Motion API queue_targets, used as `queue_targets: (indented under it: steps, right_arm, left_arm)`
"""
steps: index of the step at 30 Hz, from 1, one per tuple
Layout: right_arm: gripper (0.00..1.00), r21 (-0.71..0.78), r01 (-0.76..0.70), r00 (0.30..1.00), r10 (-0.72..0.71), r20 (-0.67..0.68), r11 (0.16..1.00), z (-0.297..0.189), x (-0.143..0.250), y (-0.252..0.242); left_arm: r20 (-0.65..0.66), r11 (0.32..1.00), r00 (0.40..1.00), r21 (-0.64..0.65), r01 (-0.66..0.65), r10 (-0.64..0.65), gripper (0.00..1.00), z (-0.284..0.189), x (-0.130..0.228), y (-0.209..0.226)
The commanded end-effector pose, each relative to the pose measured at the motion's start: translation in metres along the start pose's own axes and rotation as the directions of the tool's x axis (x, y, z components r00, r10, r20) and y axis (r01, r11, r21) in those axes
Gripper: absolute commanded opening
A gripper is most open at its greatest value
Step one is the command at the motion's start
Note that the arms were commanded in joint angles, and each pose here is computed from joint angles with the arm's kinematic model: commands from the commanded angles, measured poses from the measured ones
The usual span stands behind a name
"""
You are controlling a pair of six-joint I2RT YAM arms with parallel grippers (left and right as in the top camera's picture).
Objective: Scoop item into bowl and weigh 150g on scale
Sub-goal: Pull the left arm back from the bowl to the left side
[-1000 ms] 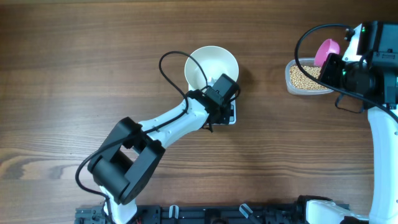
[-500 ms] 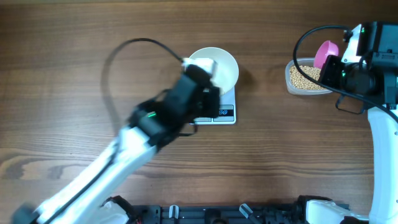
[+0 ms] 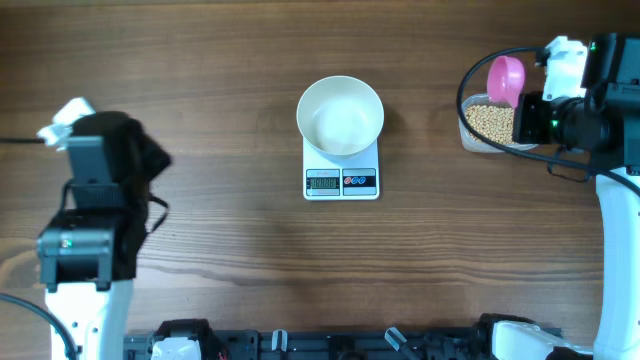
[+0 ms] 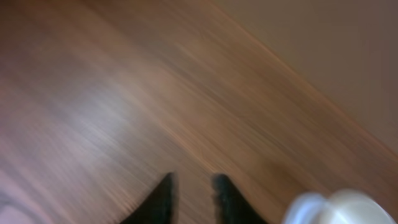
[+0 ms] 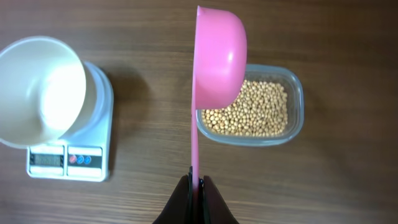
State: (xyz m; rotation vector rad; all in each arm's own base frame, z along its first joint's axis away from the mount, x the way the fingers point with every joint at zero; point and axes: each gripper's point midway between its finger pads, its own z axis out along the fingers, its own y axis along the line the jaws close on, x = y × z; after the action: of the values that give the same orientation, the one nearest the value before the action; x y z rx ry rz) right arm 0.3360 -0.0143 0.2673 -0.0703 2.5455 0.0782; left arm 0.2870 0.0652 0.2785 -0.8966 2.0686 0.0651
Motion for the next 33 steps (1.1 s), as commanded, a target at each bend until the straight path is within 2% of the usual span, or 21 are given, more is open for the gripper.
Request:
queue_targets:
  steps: [1, 6, 12, 16, 19, 24, 33]
  right_arm:
    - [0.04, -0.018, 0.176, 0.984, -0.176, 0.025, 0.984, -0.003, -0.004, 0.004]
    - [0.04, 0.033, 0.187, 0.982, -0.187, 0.012, 0.982, -0.003, -0.004, -0.005]
    - [0.04, 0.076, 0.182, 0.983, -0.182, -0.008, 0.980, -0.004, -0.001, -0.013]
    - [0.04, 0.088, 0.121, 0.993, -0.120, -0.020, 0.989, -0.004, 0.002, -0.015]
    - [0.04, 0.145, 0.041, 0.999, -0.038, -0.024, 0.989, -0.005, 0.004, -0.025]
    - [0.04, 0.152, -0.057, 0.998, 0.054, 0.025, 0.987, -0.005, -0.005, -0.027]
    - [0.04, 0.154, -0.075, 0.995, 0.065, 0.070, 0.985, -0.006, -0.015, -0.028]
  left_arm:
    - [0.051, 0.978, 0.995, -0.188, 0.095, -0.086, 1.00, 0.017, -0.020, 0.050]
    - [0.038, 0.924, 0.985, -0.343, 0.170, -0.167, 1.00, 0.041, -0.025, 0.098]
    - [-0.008, 0.859, 0.973, -0.472, 0.201, -0.232, 1.00, 0.072, -0.018, 0.139]
    - [-0.046, 0.820, 0.963, -0.535, 0.202, -0.267, 1.00, 0.093, -0.010, 0.160]
    - [-0.049, 0.806, 0.958, -0.554, 0.209, -0.282, 1.00, 0.109, -0.009, 0.169]
    - [0.012, 0.817, 0.960, -0.522, 0.245, -0.280, 1.00, 0.120, -0.024, 0.166]
    - [0.033, 0.821, 0.960, -0.510, 0.257, -0.279, 1.00, 0.122, -0.029, 0.164]
